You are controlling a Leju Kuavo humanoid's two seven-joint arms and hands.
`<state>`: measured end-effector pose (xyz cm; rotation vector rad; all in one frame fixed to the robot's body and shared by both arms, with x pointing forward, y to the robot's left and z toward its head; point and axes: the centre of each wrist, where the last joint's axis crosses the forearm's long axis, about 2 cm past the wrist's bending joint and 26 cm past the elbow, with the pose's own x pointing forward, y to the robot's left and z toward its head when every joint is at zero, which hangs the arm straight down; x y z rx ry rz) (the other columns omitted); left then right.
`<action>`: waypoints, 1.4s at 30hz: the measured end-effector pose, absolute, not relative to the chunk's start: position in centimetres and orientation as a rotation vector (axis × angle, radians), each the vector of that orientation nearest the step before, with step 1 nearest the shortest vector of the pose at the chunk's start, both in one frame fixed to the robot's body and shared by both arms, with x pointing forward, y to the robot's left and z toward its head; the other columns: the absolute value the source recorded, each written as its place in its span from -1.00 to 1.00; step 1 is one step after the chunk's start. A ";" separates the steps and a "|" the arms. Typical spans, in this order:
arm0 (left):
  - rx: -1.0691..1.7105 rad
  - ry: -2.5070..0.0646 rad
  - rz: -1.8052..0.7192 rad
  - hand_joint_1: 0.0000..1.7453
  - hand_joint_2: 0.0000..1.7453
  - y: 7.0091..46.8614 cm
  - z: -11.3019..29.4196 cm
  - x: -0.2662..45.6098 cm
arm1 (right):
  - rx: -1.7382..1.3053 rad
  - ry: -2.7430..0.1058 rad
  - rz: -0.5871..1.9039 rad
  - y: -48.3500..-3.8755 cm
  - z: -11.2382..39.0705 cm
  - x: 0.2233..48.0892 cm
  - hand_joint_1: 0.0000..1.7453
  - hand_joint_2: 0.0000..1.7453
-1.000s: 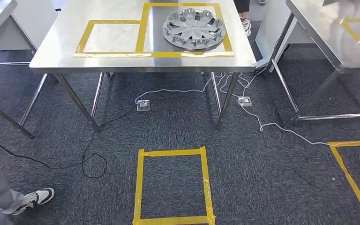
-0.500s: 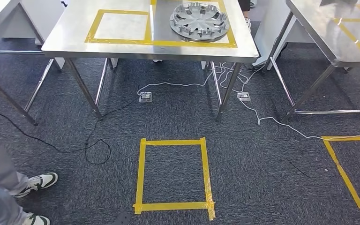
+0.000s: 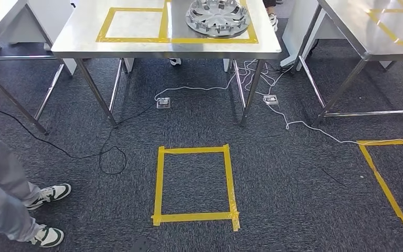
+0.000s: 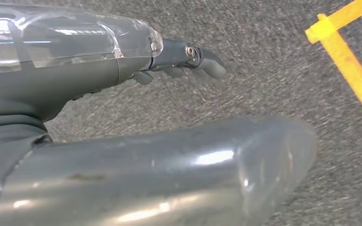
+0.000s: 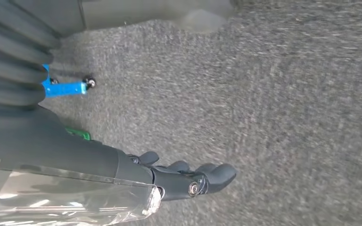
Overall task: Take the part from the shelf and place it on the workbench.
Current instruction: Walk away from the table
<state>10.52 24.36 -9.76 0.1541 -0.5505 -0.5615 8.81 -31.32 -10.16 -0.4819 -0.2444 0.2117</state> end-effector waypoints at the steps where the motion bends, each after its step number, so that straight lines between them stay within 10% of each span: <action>1: 0.155 -0.548 -0.563 -1.00 -1.00 24.4 -9.8 10.5 | -0.481 -0.244 0.211 -31.3 -10.2 8.8 -1.00 -1.00; 42: 0.163 -0.557 -0.629 -1.00 -1.00 24.4 -9.6 11.1 | -0.382 -0.187 0.372 -31.2 -10.3 8.6 -1.00 -1.00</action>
